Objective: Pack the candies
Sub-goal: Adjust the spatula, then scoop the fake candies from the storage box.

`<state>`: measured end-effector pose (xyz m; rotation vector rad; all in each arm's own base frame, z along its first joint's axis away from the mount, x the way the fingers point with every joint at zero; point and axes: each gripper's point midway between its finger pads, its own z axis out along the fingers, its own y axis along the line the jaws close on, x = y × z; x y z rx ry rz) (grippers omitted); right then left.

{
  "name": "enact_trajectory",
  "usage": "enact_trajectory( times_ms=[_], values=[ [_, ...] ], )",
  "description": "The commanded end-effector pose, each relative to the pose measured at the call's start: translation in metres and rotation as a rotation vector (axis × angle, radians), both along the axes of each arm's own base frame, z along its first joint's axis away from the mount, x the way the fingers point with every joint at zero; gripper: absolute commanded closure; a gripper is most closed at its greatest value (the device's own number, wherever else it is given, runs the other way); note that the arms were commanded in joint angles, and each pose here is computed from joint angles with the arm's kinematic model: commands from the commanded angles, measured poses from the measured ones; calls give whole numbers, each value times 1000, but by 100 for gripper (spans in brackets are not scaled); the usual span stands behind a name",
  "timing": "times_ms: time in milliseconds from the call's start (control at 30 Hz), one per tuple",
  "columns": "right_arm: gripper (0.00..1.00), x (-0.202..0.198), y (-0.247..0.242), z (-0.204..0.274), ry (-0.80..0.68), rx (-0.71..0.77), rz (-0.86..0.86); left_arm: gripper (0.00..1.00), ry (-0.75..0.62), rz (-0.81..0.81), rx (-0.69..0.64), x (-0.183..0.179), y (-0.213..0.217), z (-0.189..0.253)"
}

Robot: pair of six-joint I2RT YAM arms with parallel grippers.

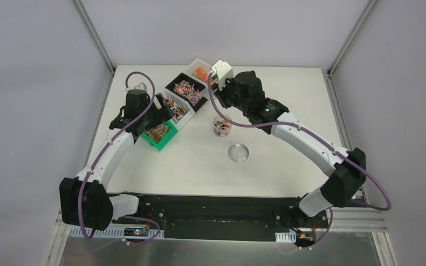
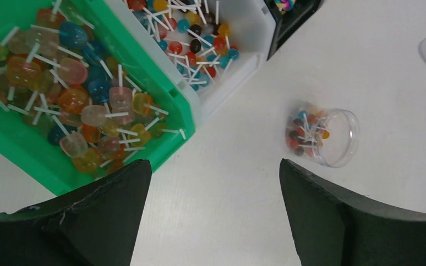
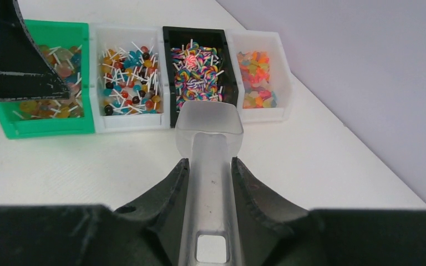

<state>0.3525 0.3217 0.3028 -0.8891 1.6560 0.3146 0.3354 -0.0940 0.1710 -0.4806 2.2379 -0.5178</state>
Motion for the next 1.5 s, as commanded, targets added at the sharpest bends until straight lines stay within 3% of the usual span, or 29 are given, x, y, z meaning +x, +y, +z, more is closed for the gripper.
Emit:
enact_trajectory(
  times_ms=[0, 367, 567, 867, 1467],
  values=[
    [100, 28, 11, 27, -88, -29, -22, 15, -59, 58, 114, 29, 17, 20],
    [100, 81, 61, -23, -48, -113, -9, 27, 4, 44, 193, 50, 23, -5],
    [100, 101, 77, -61, -18, -186, -6, 32, 63, -5, 162, 53, 13, -27],
    [100, 110, 89, -96, 8, -241, 20, 42, 149, -30, 40, 58, 13, -56],
    [100, 117, 116, -153, 82, -236, 51, 56, 175, -73, 6, 52, 5, -65]
  ],
)
